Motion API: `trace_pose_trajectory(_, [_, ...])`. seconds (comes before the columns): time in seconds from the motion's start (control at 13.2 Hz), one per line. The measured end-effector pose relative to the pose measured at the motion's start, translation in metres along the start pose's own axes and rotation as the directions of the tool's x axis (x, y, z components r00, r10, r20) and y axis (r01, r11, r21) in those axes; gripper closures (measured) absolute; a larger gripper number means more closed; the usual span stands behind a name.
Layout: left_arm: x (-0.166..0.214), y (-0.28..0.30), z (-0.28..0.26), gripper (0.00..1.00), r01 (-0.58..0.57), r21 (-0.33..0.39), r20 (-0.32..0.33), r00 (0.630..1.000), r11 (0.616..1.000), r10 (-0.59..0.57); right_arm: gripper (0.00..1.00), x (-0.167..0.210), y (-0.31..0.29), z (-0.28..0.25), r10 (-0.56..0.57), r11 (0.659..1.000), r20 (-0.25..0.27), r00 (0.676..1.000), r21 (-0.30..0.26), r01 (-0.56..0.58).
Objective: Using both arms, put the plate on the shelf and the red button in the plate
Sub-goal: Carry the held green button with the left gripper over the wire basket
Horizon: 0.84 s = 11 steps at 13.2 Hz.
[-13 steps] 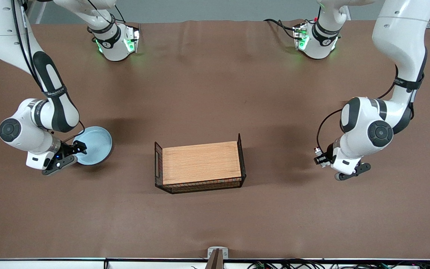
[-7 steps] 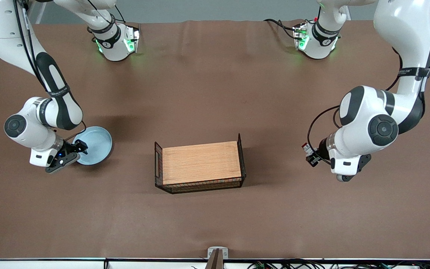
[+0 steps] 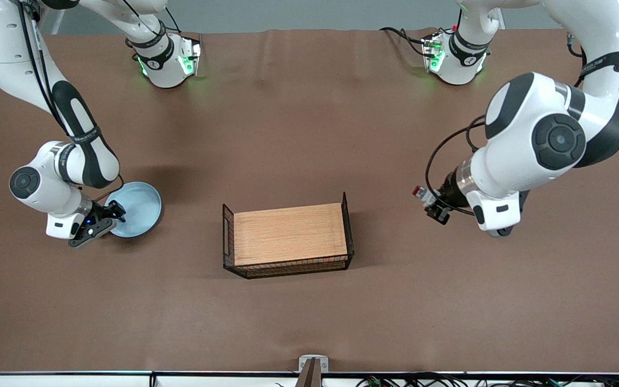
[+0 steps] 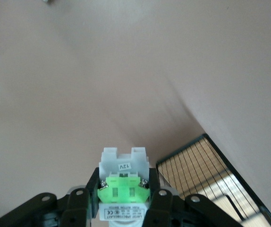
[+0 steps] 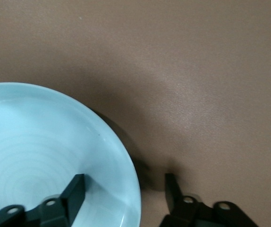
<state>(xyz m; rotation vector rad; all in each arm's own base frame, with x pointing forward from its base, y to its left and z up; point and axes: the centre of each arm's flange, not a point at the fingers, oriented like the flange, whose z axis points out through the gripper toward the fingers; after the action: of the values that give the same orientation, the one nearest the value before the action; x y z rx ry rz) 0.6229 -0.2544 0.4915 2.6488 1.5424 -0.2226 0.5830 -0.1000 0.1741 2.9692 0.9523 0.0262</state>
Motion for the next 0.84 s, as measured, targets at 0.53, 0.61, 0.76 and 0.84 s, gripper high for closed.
trace_pose_trajectory(0.53, [-0.072, 0.008, -0.036, 0.59, 0.291, -0.058, 0.051, 0.956, 0.955, -0.288, 0.61, 0.003, -0.001, -0.004, -0.007, 1.000, 0.015, 1.000, 0.021, 0.006])
trace_pose_trajectory(0.61, [-0.080, 0.009, -0.041, 0.59, 0.331, -0.067, 0.058, 0.943, 0.941, -0.328, 0.74, 0.003, 0.000, -0.004, -0.007, 1.000, 0.014, 1.000, 0.020, 0.006])
trace_pose_trajectory(0.76, [-0.091, 0.010, -0.044, 0.59, 0.391, -0.070, 0.065, 0.920, 0.918, -0.387, 0.92, 0.003, 0.000, -0.009, -0.009, 1.000, 0.016, 1.000, 0.023, 0.009])
trace_pose_trajectory(0.84, [-0.095, 0.012, -0.044, 0.59, 0.417, -0.071, 0.068, 0.908, 0.906, -0.413, 0.93, 0.003, 0.000, -0.011, -0.009, 1.000, 0.016, 1.000, 0.024, 0.009])
